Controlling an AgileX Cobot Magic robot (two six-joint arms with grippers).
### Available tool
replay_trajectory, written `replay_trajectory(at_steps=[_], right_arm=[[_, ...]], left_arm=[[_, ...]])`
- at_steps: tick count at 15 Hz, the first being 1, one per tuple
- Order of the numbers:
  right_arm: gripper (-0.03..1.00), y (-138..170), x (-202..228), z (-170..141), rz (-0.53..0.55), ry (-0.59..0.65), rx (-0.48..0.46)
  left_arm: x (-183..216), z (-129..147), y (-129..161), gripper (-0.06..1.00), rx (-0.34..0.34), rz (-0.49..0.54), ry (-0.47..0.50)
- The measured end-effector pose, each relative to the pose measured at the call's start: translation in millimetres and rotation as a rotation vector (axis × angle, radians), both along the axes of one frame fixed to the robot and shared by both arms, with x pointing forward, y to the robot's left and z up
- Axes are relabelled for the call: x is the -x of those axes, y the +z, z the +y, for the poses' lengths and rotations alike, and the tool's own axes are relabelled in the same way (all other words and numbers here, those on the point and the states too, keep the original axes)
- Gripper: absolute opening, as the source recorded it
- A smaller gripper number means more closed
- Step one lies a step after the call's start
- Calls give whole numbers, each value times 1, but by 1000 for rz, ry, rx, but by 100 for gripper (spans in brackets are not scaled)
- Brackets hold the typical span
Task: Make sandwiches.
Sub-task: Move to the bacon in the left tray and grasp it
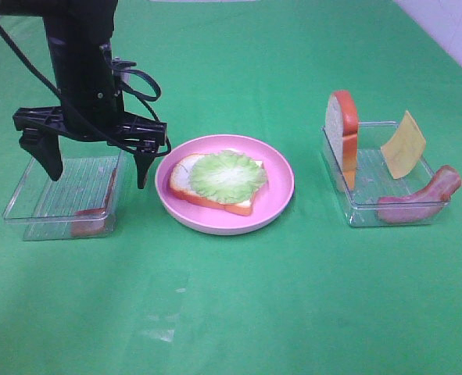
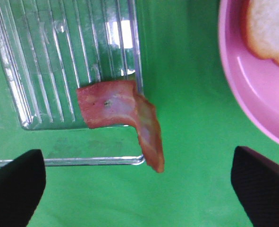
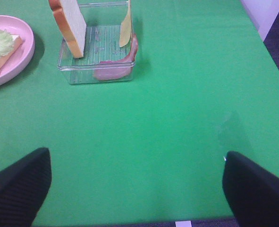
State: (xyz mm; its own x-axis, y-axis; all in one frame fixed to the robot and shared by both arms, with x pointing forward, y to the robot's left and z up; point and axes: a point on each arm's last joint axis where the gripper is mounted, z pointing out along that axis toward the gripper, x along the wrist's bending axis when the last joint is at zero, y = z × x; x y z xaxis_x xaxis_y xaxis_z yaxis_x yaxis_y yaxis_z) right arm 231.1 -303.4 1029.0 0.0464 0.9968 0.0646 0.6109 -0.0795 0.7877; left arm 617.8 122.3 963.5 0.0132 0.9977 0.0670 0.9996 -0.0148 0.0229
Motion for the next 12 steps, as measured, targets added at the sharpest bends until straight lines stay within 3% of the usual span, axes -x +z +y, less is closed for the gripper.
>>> replay_trajectory(at_steps=[12], right_arm=[[96, 0, 0, 0, 0, 0, 0]], left_arm=[[-1, 0, -9, 99, -12, 16, 40]])
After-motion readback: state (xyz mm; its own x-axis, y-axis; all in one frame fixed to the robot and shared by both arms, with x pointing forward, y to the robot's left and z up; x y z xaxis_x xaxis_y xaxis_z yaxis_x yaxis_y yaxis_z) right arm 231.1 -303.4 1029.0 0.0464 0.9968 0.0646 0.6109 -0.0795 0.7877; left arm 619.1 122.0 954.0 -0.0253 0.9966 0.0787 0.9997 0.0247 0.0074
